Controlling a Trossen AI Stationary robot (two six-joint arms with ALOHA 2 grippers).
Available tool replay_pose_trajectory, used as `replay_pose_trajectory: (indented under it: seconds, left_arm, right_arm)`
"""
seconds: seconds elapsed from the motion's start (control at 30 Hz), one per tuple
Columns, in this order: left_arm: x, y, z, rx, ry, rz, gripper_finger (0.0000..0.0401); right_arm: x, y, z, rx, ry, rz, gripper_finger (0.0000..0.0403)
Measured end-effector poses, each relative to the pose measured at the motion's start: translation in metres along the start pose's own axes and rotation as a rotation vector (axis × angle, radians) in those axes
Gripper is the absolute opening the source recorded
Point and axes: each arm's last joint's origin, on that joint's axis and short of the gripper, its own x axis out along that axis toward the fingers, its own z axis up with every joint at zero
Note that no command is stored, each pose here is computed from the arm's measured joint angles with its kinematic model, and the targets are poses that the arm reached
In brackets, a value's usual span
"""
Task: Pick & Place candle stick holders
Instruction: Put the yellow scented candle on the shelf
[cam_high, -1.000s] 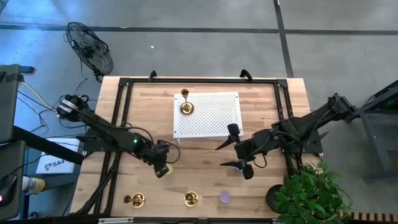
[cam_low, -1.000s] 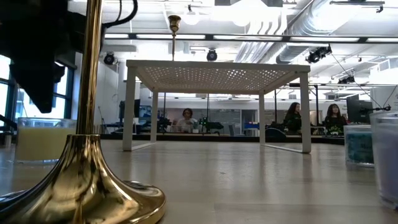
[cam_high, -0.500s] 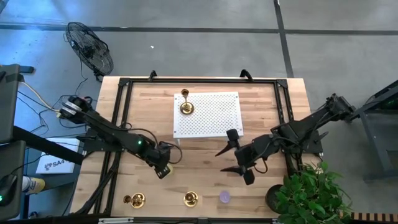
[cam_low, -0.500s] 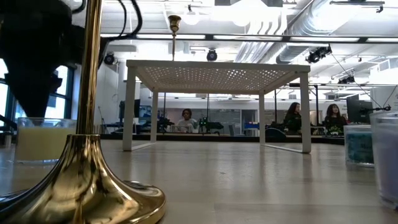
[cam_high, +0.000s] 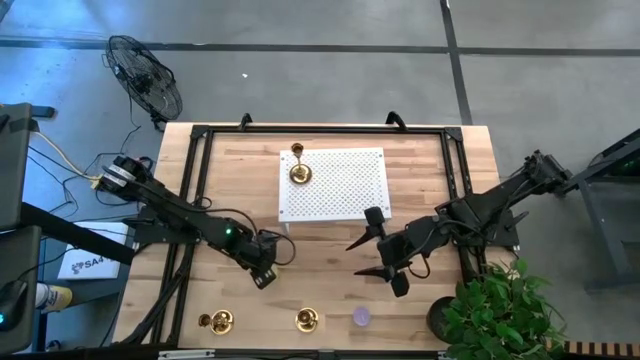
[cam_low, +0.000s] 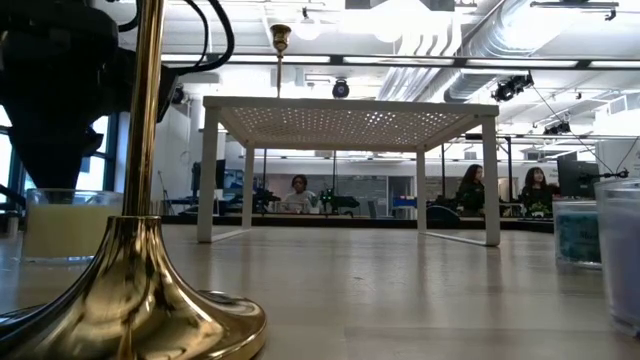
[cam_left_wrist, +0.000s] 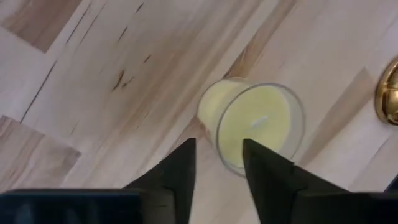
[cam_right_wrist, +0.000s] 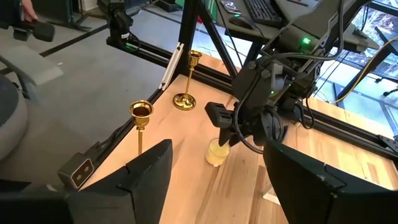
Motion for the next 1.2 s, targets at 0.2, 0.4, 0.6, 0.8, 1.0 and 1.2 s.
replay_pose_trajectory:
  seconds: [0.2,0.4,0.6,0.8,1.0,1.2]
  left_arm:
    - [0.0,0.0,0.0,0.011,0.008,-0.001,0.0015]
    - [0.0,0.0,-0.001,0.011,0.013,-0.001,0.0006]
    - [0.0,0.0,-0.001,0.027,0.022,-0.005,0.0003]
    - [-0.008,-0.009,0.002,0.069,0.039,-0.037,0.0001]
    - [-0.035,-0.027,0.01,0.122,0.036,-0.015,0.0001]
    - [-0.083,-0.045,0.015,0.16,-0.03,0.112,0.0001]
  right_arm:
    - [0.0,0.0,0.0,0.0,0.0,0.0,0.0247]
    - [0.0,0.0,0.0,0.0,0.0,0.0,0.0247]
    - [0.0,0.0,0.0,0.0,0.0,0.0,0.0247]
    - [0.0,0.0,0.0,0.0,0.0,0.0,0.0247]
    - [0.0,0.0,0.0,0.0,0.001,0.0,0.0247]
    - [0.0,-0.001,0.0,-0.001,0.008,-0.042,0.0247]
